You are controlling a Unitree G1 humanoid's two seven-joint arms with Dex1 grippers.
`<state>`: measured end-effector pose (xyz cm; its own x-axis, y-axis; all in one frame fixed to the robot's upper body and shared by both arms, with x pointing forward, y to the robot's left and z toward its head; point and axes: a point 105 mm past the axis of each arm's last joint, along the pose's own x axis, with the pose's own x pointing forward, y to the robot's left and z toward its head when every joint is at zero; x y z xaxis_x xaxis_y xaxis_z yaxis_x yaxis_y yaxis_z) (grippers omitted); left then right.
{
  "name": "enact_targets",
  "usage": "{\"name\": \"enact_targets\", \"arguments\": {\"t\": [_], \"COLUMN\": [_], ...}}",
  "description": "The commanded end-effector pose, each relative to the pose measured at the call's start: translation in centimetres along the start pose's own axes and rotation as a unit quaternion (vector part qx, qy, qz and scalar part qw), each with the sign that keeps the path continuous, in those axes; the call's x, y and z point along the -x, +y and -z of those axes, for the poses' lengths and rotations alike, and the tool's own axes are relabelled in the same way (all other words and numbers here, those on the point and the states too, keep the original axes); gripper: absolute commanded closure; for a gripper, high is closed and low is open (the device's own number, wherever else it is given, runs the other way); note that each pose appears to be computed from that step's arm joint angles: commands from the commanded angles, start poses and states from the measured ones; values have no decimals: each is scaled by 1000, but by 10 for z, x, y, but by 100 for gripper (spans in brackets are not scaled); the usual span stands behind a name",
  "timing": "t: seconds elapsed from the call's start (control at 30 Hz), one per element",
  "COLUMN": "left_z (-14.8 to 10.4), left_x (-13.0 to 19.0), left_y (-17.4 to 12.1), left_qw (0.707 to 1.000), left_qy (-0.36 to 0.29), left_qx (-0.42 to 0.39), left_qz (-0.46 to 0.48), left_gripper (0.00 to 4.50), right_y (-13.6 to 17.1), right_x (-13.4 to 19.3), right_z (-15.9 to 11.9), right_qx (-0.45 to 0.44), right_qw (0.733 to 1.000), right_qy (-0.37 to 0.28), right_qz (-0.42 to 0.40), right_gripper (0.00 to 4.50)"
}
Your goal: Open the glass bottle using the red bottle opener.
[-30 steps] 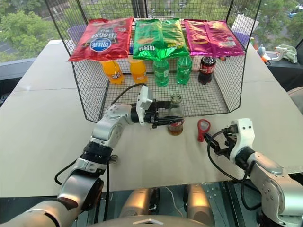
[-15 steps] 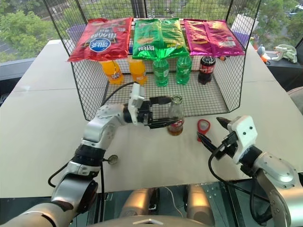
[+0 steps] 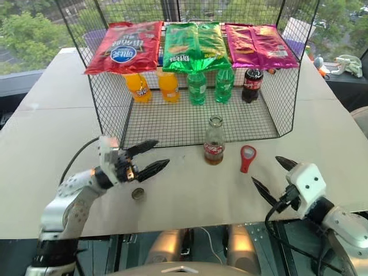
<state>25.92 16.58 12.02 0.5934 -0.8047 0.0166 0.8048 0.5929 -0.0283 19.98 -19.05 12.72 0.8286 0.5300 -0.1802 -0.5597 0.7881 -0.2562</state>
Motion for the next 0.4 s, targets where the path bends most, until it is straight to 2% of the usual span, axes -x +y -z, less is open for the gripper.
{"name": "enact_targets", "arguments": {"t": [0.03,0.17,0.4], "left_z": [-1,2,4], "left_x": [29,52,56], "left_y": [7,14,12], "left_qw": [998,995,995], "left_qy": [12,20,27], "left_qx": [-35,-29,-28], "left_qz": [-45,-88,-95], "left_gripper": [3,3,3], "right_y": [-8,-18,-19], "right_x": [17,32,36], "right_z": [6,14,18], "right_qx": [31,18,11], "right_qw": [999,999,999], "right_qy": [6,13,10], "right_qz": [20,48,46], "right_gripper": [0,0,0]}}
